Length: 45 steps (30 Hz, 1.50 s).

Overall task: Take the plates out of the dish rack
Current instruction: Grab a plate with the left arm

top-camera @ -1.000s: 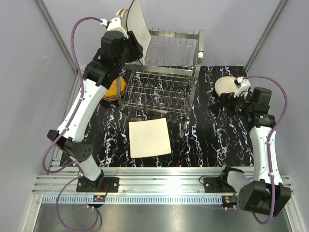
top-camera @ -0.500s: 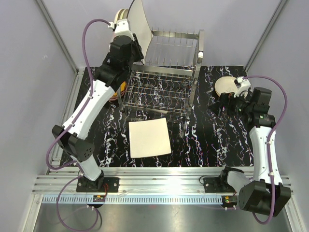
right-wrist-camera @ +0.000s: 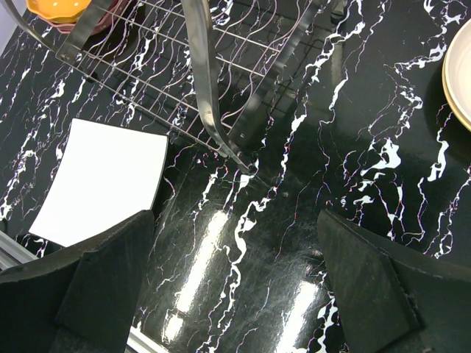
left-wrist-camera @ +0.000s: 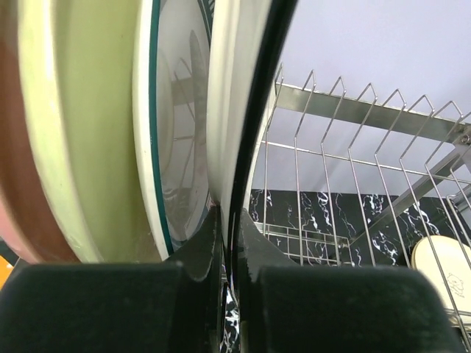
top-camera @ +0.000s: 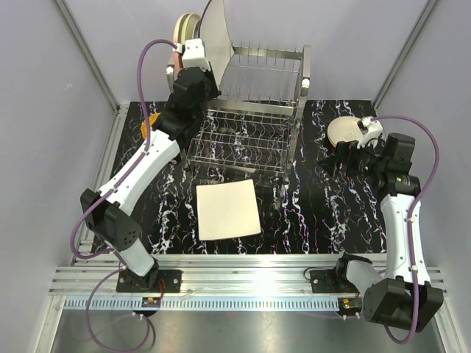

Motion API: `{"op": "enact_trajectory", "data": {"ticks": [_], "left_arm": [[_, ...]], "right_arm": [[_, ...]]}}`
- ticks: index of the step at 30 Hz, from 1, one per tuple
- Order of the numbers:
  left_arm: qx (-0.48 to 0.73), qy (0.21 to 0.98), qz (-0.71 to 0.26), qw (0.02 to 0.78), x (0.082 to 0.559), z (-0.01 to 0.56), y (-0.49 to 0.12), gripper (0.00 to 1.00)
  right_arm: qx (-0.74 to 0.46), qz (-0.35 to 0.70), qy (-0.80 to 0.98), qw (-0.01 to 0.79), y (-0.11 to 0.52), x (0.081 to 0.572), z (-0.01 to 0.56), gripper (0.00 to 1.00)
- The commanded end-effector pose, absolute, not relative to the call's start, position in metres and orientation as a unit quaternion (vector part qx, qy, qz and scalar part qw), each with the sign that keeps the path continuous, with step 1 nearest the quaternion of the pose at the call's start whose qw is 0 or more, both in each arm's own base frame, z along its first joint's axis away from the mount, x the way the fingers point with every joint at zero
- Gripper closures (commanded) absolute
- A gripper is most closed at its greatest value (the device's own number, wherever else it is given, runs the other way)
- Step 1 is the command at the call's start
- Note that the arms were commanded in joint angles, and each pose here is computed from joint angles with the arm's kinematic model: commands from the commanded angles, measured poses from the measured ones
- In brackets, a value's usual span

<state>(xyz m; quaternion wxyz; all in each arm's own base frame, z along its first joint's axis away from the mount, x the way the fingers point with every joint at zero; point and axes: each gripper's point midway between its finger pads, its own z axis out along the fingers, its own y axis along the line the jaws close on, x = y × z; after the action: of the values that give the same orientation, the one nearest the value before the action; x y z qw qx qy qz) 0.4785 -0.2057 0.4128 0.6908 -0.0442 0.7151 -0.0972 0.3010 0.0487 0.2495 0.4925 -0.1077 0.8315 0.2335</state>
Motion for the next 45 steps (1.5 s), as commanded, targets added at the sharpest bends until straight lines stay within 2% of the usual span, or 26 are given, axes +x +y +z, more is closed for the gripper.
{"op": "enact_trajectory", "data": {"ticks": [1,11,18,27,45], "left_arm": [[-0.056,0.639,-0.108,0.759,0.469,0.473,-0.192,1.0],[-0.073,0.584,-0.139,0.797,0.457,0.515,-0.188,1.0],[-0.081,0.561,-0.115,0.816,0.454,0.536,-0.177,1.0],[-0.05,0.564,-0.058,0.822,0.452,0.546,-0.175,1.0],[-0.057,0.542,-0.031,0.838,0.449,0.574,-0.169,1.0]], "right_arm": [[-0.124,0.23,0.816,0.516,0.05,0.302,0.262,0.0],[-0.127,0.226,0.814,0.519,0.05,0.301,0.263,0.0],[-0.126,0.225,0.814,0.52,0.049,0.301,0.263,0.0],[-0.126,0.222,0.815,0.52,0.049,0.302,0.262,0.0],[-0.125,0.217,0.816,0.521,0.047,0.302,0.26,0.0]]}}
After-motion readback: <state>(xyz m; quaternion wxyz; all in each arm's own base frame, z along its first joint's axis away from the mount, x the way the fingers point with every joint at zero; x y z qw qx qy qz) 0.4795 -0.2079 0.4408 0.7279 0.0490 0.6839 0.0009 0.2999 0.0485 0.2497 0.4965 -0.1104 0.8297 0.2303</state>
